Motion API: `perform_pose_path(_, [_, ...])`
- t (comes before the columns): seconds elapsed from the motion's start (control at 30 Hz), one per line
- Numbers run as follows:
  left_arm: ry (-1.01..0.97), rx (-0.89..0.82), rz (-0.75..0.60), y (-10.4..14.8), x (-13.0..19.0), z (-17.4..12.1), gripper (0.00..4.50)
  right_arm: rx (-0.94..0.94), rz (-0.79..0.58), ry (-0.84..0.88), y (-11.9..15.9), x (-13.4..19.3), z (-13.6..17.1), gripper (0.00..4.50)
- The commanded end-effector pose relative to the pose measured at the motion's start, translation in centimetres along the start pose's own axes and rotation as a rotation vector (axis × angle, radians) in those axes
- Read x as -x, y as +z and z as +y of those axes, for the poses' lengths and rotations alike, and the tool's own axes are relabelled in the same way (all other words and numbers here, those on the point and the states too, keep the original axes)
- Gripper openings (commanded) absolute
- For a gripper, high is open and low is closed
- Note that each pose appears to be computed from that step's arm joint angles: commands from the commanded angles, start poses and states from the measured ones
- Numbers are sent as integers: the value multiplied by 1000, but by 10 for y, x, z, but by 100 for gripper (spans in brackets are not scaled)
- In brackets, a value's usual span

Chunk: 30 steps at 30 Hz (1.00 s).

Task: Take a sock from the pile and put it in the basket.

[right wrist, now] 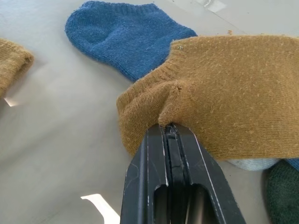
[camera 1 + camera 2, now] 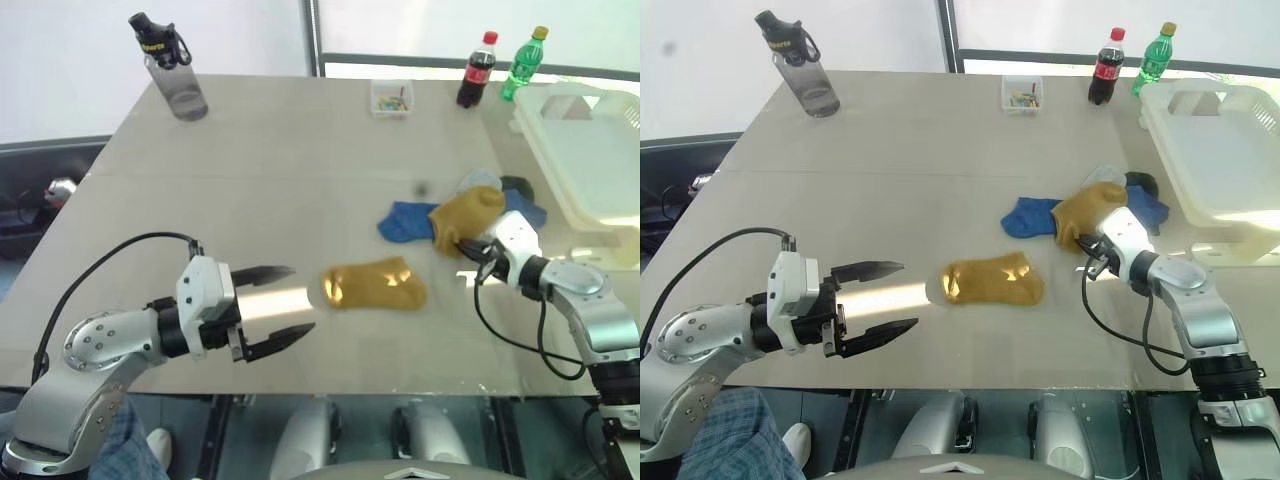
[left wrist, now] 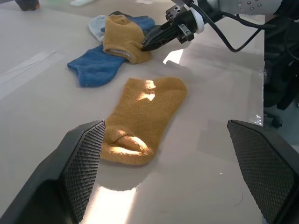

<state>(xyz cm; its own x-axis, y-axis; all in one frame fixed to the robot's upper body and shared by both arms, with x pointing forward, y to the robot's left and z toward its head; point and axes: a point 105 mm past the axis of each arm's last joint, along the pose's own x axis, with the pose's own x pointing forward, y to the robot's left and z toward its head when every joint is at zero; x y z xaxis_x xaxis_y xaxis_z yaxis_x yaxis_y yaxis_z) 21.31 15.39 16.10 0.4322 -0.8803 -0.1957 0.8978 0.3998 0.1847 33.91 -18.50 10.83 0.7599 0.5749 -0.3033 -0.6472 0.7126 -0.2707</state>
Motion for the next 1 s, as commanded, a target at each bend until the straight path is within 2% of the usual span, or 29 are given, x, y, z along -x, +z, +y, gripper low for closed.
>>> perform_pose_path(0.03, [-7,-42,-23,8,-1,-4,450,2,-66,18,25,-2,1,3])
perform_pose_path(0.3, [-2,-38,-24,9,-1,-5,450,-17,-129,105,57,-24,32,3])
perform_pose_path(0.57, [5,-36,-25,9,-2,-6,450,-39,-150,246,86,-54,82,3])
perform_pose_path(0.83, [22,-38,-29,10,-4,-5,450,-203,-298,440,148,-73,145,3])
perform_pose_path(0.93, [25,-40,-29,11,-3,-4,450,-320,-371,459,170,-73,149,3])
perform_pose_path(1.0, [26,-41,-29,11,-3,-4,450,-444,-462,468,192,-67,142,3])
